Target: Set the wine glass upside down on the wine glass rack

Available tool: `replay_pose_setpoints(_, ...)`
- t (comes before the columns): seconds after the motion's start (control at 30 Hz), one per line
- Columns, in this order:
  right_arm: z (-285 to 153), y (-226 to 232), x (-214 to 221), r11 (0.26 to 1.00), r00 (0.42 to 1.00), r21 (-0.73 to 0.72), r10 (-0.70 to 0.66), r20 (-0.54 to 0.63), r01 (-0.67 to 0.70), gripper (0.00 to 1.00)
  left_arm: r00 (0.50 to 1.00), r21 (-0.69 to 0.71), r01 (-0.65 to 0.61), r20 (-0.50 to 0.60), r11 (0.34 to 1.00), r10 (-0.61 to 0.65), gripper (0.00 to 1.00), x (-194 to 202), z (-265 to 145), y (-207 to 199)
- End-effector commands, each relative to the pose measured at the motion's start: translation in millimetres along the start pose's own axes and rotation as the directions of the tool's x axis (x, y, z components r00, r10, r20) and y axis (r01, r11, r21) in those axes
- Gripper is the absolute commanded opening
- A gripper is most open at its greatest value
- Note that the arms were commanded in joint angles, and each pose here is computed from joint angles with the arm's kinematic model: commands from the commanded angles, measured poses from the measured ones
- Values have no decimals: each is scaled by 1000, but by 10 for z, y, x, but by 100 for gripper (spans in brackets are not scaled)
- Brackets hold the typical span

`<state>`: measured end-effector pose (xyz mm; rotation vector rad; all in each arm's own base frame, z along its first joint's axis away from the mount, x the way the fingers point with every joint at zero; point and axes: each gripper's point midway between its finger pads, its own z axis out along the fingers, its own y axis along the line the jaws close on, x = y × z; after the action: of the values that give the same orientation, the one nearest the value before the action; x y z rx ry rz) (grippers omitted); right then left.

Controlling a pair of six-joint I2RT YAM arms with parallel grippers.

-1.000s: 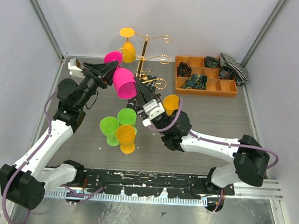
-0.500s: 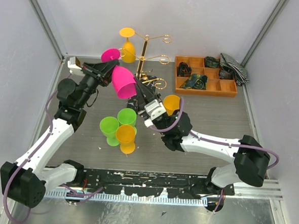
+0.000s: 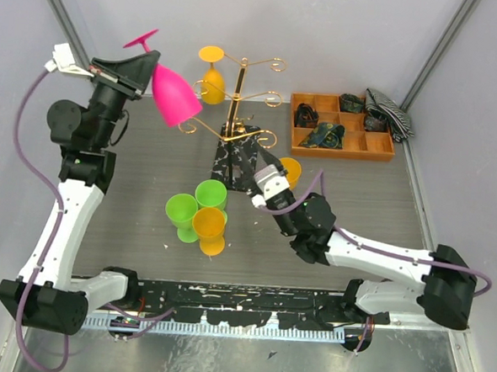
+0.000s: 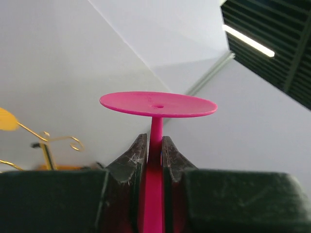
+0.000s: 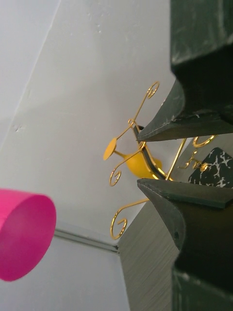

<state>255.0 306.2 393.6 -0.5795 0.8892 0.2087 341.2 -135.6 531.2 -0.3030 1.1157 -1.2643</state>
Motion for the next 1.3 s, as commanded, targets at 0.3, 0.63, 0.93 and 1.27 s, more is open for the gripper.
replay_pose_setpoints(0.3,-503,-749,-104,982,961,165,127,-246,-87,41,589,-340,-786,-161,516,792,0,-589,-167,1247)
replay_pose_setpoints(0.63,-848,-886,48,966,937,230,187,-294,-121,36,485,-232,-865,-158,445,860,0,-92,-216,2126)
replay_pose_setpoints(0.93,-976,-932,130,971,934,227,143,-328,-69,32,531,-28,-846,39,533,846,0,430,-317,2239)
replay_pose_setpoints(1.27,-1071,-911,211,970,924,229,161,-346,-83,31,568,173,-813,21,557,823,0,763,-302,2097)
